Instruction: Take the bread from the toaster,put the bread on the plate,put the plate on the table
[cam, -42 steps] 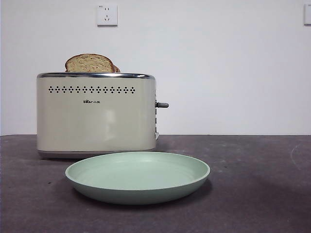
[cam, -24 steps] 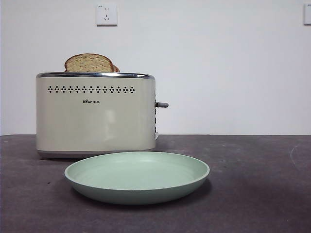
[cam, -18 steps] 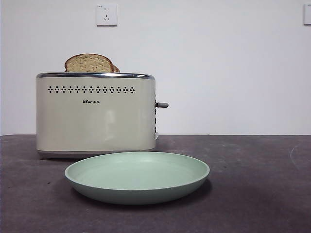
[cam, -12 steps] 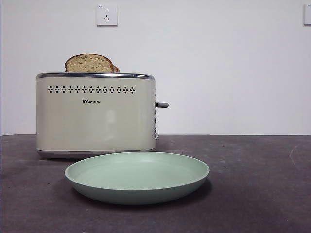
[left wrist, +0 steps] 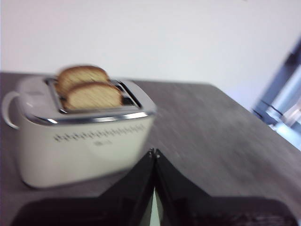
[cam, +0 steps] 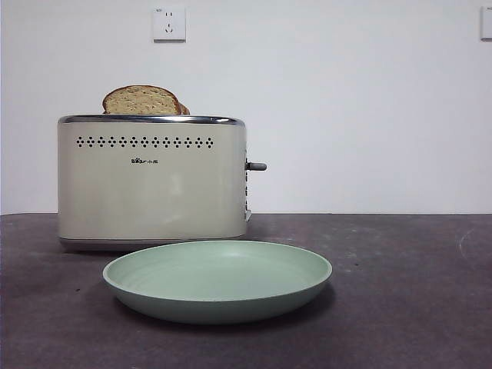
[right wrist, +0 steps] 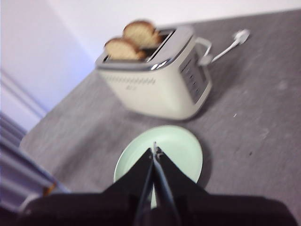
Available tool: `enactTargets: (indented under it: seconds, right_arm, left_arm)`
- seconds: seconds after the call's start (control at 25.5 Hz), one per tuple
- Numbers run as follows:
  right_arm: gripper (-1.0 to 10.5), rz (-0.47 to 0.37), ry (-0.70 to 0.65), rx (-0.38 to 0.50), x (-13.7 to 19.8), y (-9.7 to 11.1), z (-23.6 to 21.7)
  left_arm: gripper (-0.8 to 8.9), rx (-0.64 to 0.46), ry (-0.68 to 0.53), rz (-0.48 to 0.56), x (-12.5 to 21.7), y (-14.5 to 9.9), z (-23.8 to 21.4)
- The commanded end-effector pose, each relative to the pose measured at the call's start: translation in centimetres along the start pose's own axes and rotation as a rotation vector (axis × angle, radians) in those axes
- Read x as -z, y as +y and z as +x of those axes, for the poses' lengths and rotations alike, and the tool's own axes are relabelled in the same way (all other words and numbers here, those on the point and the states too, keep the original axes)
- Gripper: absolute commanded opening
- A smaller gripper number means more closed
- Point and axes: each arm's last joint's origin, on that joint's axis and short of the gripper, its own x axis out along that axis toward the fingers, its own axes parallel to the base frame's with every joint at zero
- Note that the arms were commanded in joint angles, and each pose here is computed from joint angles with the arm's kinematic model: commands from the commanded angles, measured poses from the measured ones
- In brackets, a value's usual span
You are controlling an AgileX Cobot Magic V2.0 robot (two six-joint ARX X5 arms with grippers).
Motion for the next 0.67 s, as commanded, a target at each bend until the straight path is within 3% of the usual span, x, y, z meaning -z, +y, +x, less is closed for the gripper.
enactTargets:
  seconds: [0.04,0.27,0.55,0.59,0.67]
  right_arm:
    - [-0.1,-0.055,0.073,-0.017,-0.7,0.5,-0.2]
    - [-0.1,-0.085,0.245,-0.039,-1.1,0.9,-0.3]
    - [0.1,-0.089,0.262,-0.047,-1.1,0.8,-0.1]
    - [0.3,-0.088,0.261,-0.050,-1.1,0.8,-0.1]
    - [2.1,-0.088,0.260,-0.053,-1.1,0.8,0.0]
  left_arm:
    - [-0.08,0.040,0.064,0.039,-0.4,-0.2,0.1]
    - [-0.08,0.060,0.173,0.073,-0.8,-0.6,-0.3]
    - [0.10,0.061,0.168,0.104,-1.5,-1.1,-0.9]
    - [0.57,0.060,0.166,0.105,-1.5,-1.1,-0.9]
    - [3.04,0.050,0.163,0.109,-1.6,-1.2,-1.0]
